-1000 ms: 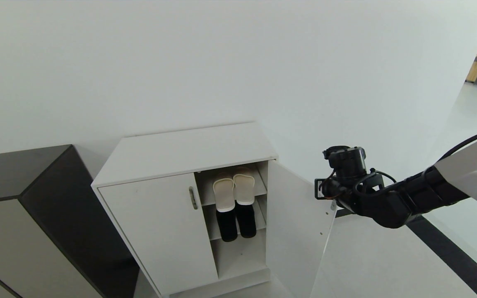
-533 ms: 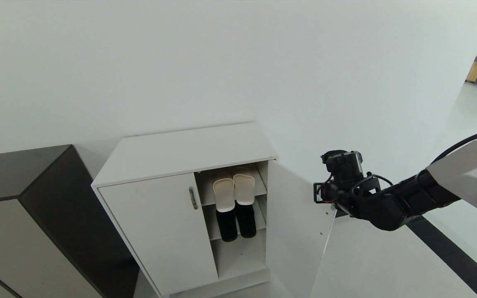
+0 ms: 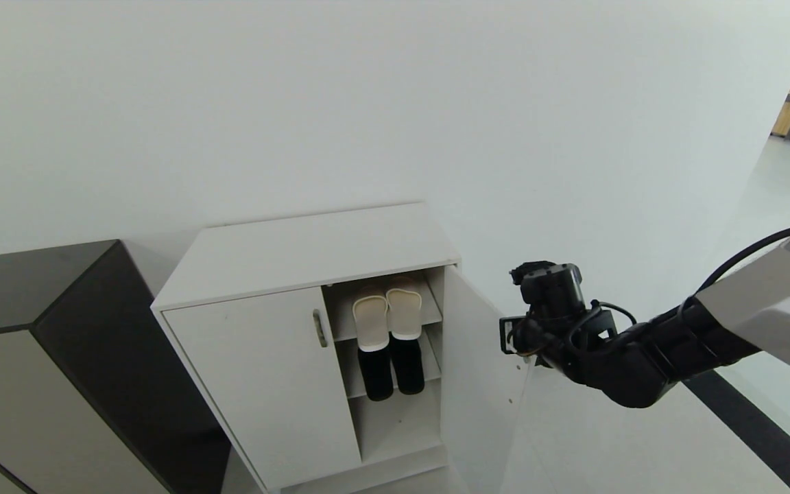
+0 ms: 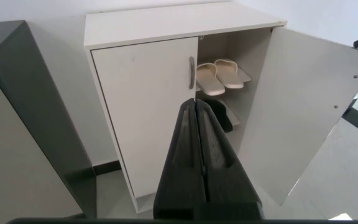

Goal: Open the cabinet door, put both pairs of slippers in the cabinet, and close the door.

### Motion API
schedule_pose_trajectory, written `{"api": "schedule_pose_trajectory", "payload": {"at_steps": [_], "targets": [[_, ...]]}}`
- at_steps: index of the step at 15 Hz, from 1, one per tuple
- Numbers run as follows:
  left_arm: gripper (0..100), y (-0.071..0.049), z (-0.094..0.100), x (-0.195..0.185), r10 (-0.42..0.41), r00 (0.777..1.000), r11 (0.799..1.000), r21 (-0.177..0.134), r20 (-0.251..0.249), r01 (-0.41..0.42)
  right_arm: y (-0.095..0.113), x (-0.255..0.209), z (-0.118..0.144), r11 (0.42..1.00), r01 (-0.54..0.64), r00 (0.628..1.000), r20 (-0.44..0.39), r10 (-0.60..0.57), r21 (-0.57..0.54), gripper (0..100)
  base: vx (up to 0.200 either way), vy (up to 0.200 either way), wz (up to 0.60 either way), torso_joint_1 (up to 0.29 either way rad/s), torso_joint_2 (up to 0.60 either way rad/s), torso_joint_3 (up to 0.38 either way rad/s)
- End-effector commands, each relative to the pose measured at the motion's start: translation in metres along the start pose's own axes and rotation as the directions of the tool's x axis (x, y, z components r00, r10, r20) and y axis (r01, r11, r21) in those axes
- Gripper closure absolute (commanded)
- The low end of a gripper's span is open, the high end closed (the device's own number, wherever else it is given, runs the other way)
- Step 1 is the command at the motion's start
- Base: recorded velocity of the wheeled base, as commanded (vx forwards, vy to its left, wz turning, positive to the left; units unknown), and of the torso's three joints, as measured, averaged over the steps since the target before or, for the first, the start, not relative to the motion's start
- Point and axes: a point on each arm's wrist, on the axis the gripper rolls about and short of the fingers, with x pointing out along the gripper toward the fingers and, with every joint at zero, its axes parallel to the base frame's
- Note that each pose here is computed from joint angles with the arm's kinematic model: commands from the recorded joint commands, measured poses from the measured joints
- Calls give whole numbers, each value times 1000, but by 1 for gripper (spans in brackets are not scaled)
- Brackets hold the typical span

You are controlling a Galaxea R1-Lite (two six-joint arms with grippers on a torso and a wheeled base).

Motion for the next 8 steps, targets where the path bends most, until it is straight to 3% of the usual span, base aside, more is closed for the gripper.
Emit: {"api": "schedule_pose_trajectory", "payload": {"at_steps": [1,4,6,8], "targets": [[100,0,0,0,-2,1000,1000,0,-1,2,22,-18,-6,998,-57,998,8,57,-26,100,0,0,0,0,0,0],[100,0,0,0,-2,1000,1000,-2,-1,2,42,-40,-10,991,-129,990,46,131,-43,100,0,0,0,0,0,0],[100,0,0,0,0,1000,1000,0,-1,0,39,-47,-9,989,-140,989,50,142,-44,100,0,0,0,0,0,0],[100,0,0,0,0,1000,1000,-2,0,0,39,-58,-11,974,-223,974,37,224,-47,100,0,0,0,0,0,0]]}}
